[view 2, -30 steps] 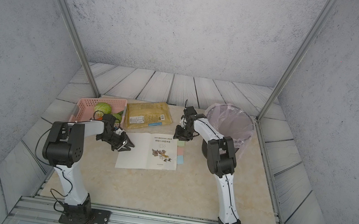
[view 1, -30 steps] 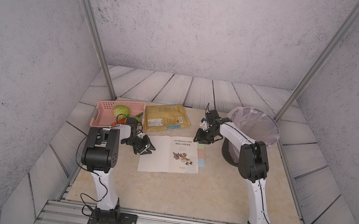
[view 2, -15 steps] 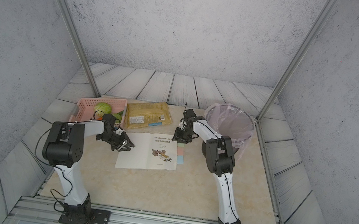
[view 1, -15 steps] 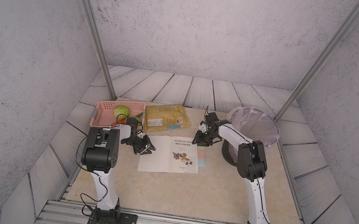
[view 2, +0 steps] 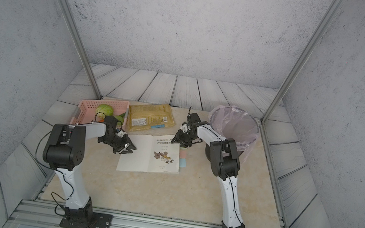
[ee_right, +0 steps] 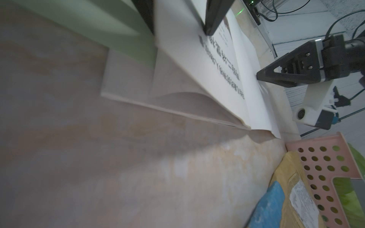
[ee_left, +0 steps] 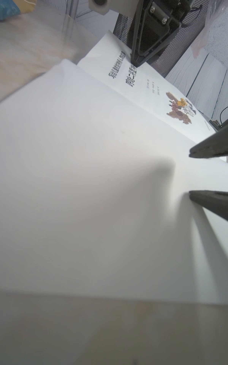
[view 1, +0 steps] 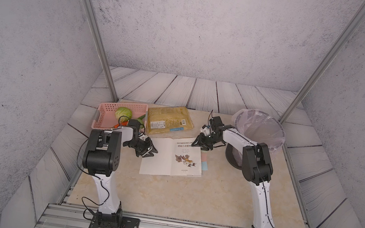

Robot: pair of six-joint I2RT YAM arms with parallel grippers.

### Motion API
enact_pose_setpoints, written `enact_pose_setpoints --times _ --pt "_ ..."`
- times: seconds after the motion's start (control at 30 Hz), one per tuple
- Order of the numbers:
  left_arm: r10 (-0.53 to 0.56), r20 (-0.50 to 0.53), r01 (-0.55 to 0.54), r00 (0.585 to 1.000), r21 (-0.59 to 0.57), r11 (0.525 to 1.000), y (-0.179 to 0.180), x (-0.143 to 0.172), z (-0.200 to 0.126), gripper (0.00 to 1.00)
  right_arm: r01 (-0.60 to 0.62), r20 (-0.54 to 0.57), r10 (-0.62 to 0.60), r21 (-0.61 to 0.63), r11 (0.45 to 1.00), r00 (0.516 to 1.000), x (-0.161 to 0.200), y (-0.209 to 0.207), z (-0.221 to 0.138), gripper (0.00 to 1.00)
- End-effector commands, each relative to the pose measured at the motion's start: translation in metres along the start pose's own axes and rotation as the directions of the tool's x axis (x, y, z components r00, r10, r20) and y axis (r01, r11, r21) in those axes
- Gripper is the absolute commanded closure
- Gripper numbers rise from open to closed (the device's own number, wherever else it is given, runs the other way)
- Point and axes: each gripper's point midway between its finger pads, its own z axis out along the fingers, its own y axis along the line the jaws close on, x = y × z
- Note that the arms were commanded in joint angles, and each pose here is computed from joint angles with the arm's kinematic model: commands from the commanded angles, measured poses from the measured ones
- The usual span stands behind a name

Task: Peel off the used sticky note
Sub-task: Turn the page of the book at the center of the board.

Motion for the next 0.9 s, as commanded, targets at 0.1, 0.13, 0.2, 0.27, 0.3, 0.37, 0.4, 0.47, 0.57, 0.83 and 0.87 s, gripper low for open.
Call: enact_pose_setpoints --times 0.1,0.13,0.2,0.27,0.3,0.37,0.4,0.47,0.57,0.83,0.87 --pt "0.001 -0.004 -0.001 1.000 -0.058 0.998 0.013 0.006 0.002 0.67 0.001 -0.004 -0.001 -0.168 0.986 1.000 0.009 0.049 -0.024 0.61" --pt "0.000 -0.005 0.000 1.000 -0.058 0.998 0.014 0.006 0.002 0.67 0.004 0.001 -0.004 -0.177 0.984 1.000 0.010 0.053 -0.026 0.61" --pt "0.001 -0.003 -0.001 1.000 -0.058 0.998 0.013 0.006 0.002 0.67 0.005 0.004 -0.004 -0.188 0.982 1.000 0.013 0.056 -0.030 0.61" --pt "0.001 -0.004 -0.002 1.000 -0.058 0.998 0.013 0.006 0.002 0.66 0.013 0.012 -0.011 -0.196 0.980 1.000 0.016 0.063 -0.036 0.61" --pt "-0.001 -0.006 0.000 1.000 -0.059 0.998 0.014 0.006 0.003 0.67 0.018 0.016 -0.015 -0.197 0.980 1.000 0.018 0.065 -0.038 0.61" --pt "-0.001 -0.006 0.001 1.000 -0.056 0.998 0.013 0.006 0.003 0.66 0.028 0.016 -0.025 -0.198 0.980 1.000 0.023 0.071 -0.041 0.61" --pt "0.001 -0.004 -0.001 1.000 -0.054 0.999 0.012 0.006 0.002 0.67 0.033 0.013 -0.031 -0.199 0.979 0.999 0.026 0.074 -0.041 0.61" --pt "0.002 -0.001 -0.002 1.000 -0.046 0.999 0.009 0.005 0.000 0.66 0.045 0.014 -0.043 -0.202 0.978 0.999 0.032 0.081 -0.040 0.61" --pt "0.002 0.020 -0.002 1.000 -0.014 1.000 -0.001 0.001 -0.010 0.67 0.053 0.005 -0.053 -0.214 0.975 0.999 0.040 0.093 -0.030 0.62" --pt "0.030 0.138 -0.046 0.990 0.109 0.993 -0.034 -0.008 -0.064 0.67 0.079 -0.036 -0.090 -0.227 0.971 0.995 0.051 0.124 0.007 0.61" --pt "0.037 0.151 -0.055 0.988 0.116 0.992 -0.036 -0.007 -0.068 0.66 0.084 -0.041 -0.096 -0.228 0.970 0.995 0.052 0.127 0.010 0.61"
